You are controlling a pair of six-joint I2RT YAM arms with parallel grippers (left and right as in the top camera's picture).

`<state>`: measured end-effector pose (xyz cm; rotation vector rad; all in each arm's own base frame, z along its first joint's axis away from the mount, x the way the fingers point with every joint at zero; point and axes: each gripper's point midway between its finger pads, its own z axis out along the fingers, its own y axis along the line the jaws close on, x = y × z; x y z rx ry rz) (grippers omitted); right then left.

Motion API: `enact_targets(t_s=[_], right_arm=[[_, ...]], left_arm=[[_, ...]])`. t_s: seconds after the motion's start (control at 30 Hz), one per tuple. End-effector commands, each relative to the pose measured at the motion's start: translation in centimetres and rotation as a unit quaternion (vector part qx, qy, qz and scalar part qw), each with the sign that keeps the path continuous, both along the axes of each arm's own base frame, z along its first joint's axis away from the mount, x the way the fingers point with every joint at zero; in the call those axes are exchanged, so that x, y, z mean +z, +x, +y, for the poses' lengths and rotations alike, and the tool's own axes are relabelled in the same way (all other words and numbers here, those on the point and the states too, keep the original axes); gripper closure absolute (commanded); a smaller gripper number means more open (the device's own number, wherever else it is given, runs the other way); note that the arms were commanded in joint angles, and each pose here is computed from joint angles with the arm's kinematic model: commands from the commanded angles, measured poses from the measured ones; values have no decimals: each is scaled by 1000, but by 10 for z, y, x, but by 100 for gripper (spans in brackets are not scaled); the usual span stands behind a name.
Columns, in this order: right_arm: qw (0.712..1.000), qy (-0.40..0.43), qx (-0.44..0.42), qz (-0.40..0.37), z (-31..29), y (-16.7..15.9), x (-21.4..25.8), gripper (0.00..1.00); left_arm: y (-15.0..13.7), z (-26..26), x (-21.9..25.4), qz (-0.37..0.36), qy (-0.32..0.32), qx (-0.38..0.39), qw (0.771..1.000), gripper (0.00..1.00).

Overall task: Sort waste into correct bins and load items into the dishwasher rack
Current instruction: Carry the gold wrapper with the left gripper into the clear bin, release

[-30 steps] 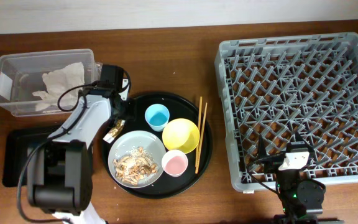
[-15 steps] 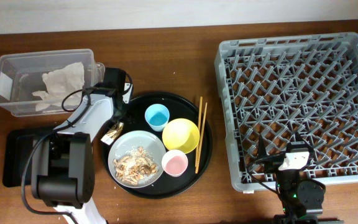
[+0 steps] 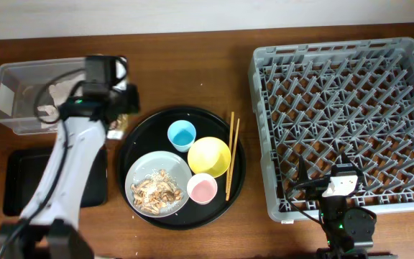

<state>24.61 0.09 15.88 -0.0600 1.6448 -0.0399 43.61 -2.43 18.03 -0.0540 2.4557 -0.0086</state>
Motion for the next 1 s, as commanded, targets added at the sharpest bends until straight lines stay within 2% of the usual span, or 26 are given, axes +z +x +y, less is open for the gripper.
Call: enact_targets(t_s=[0.0, 0.2, 0.3, 0.33, 0.37, 0.4, 0.47, 0.53, 0.6, 0.73, 0.77, 0.87, 0.9, 0.93, 0.97], right_arm=[[1000, -4, -1, 2, 0, 0, -3, 1], [1000, -4, -1, 2, 0, 0, -3, 1], [1000, -4, -1, 2, 0, 0, -3, 1], [1000, -4, -1, 2, 0, 0, -3, 1], [1000, -4, -1, 2, 0, 0, -3, 1], [1000, -4, -1, 2, 0, 0, -3, 1], [1000, -4, -1, 2, 0, 0, -3, 1], [1000, -4, -1, 2, 0, 0, -3, 1], [1000, -4, -1, 2, 0, 0, -3, 1], [1000, -4, -1, 2, 0, 0, -3, 1], [1000, -4, -1, 2, 0, 0, -3, 1], [1000, -4, -1, 2, 0, 0, -3, 1], [1000, -4, -1, 2, 0, 0, -3, 1], [1000, -4, -1, 2, 0, 0, -3, 1], [1000, -4, -1, 2, 0, 0, -3, 1]], left_arm=[[10, 54, 55, -91, 26, 96, 991, 99], [43, 113, 78, -180, 28, 158, 971, 99], [63, 135, 71, -205, 31, 177, 962, 98], [68, 141, 65, -206, 31, 180, 961, 90], [74, 145, 53, -200, 32, 184, 962, 72], [76, 148, 43, -192, 33, 186, 963, 64], [76, 154, 34, -183, 34, 192, 964, 61], [76, 158, 35, -186, 35, 195, 962, 39], [76, 160, 37, -188, 35, 196, 962, 31], [62, 153, 40, -166, 28, 190, 967, 30], [55, 149, 47, -164, 24, 184, 969, 25], [29, 144, 70, -161, 9, 196, 967, 24], [15, 140, 76, -152, -12, 212, 965, 21], [1, 133, 78, -137, -35, 218, 966, 7], [-13, 124, 78, -118, -58, 216, 967, 1]])
